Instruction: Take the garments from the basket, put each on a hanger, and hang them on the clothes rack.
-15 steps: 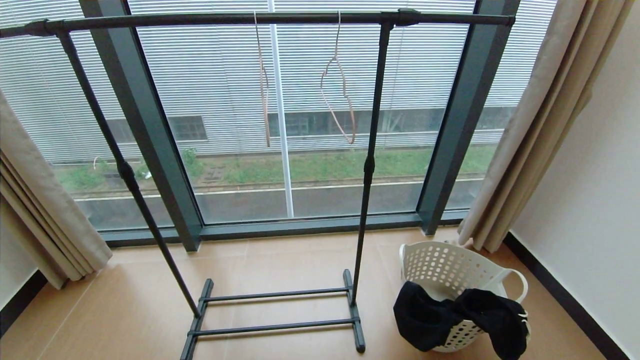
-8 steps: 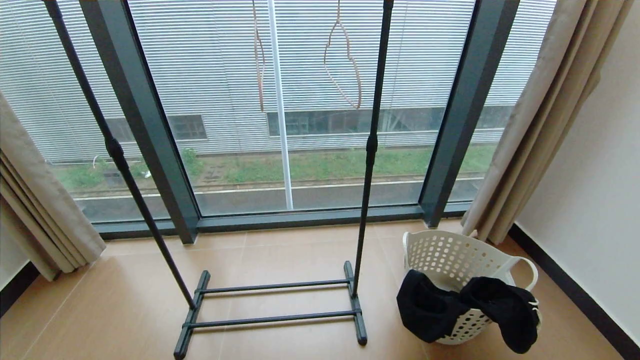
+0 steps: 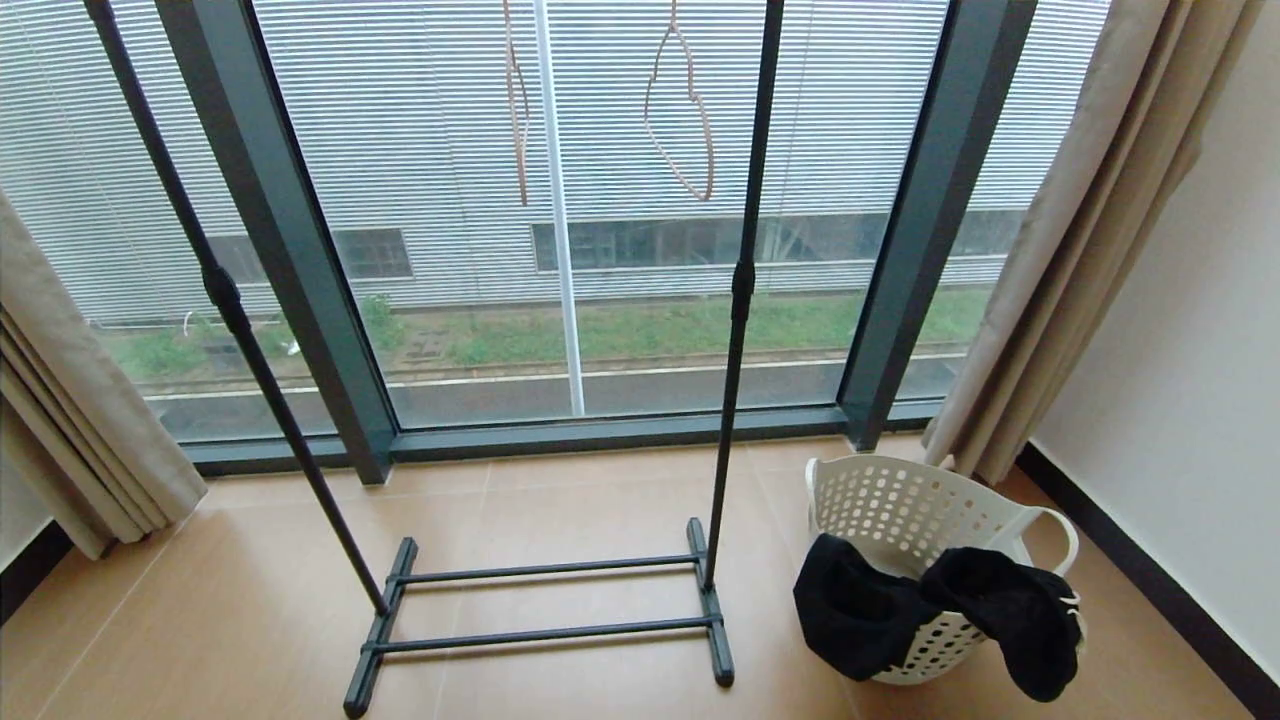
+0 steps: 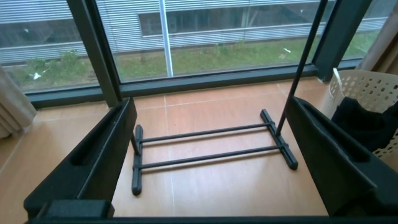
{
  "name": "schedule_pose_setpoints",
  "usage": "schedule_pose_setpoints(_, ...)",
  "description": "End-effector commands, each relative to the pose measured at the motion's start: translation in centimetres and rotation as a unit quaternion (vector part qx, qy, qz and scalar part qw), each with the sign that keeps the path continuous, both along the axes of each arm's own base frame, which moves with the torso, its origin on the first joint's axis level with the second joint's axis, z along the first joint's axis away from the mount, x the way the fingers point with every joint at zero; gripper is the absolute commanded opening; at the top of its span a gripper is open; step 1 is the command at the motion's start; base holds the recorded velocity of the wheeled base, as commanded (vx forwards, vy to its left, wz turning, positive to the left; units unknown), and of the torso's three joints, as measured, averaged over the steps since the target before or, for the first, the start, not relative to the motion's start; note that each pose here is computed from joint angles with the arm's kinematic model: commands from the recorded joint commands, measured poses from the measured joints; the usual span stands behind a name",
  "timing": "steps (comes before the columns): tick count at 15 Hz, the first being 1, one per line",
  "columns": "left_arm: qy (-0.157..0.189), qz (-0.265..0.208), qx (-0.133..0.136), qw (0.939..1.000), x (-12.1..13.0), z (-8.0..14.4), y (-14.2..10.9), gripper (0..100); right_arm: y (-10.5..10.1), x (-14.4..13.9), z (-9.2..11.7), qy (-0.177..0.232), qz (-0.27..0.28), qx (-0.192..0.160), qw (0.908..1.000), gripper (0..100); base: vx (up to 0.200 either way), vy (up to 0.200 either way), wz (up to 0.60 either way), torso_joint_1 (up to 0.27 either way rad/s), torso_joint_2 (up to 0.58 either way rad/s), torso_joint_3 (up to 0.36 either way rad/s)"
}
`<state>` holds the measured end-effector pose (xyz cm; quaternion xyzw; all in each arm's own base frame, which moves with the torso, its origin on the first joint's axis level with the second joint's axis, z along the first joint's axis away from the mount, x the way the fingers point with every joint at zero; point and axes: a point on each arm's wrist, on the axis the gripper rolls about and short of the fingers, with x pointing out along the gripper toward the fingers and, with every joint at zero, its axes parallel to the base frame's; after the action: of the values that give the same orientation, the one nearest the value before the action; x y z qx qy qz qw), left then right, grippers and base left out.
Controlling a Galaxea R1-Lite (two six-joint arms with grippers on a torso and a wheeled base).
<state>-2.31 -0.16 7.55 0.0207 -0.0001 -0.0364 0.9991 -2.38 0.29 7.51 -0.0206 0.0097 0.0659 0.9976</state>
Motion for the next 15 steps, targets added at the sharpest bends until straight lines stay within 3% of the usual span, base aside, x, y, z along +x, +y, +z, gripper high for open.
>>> schedule_pose_setpoints(1,0.001,0.0,0.0,1.0,0.01,-0.01,0.0,100,0.0,0.01,-0.01,0.001,0.0,0.0,1.0,100,0.0,0.0,-0.6,-0.007,0.0,0.012)
schedule_pose_setpoints(4,0.001,0.001,0.0,1.0,0.01,-0.01,0.01,100,0.0,0.01,0.01,0.0,0.0,0.0,1.0,100,0.0,0.0,-0.6,0.006,0.01,0.001)
schedule_pose_setpoints(8,0.001,0.0,-0.001,1.0,0.01,-0.01,0.0,100,0.0,0.01,0.01,0.0,0.0,0.0,1.0,100,0.0,0.0,0.0,0.0,0.0,0.0)
schedule_pose_setpoints(15,0.001,0.0,-0.001,1.0,0.01,-0.01,0.0,100,0.0,0.01,-0.01,0.001,0.0,0.0,1.0,100,0.2,-0.2,0.0,0.002,0.0,0.004)
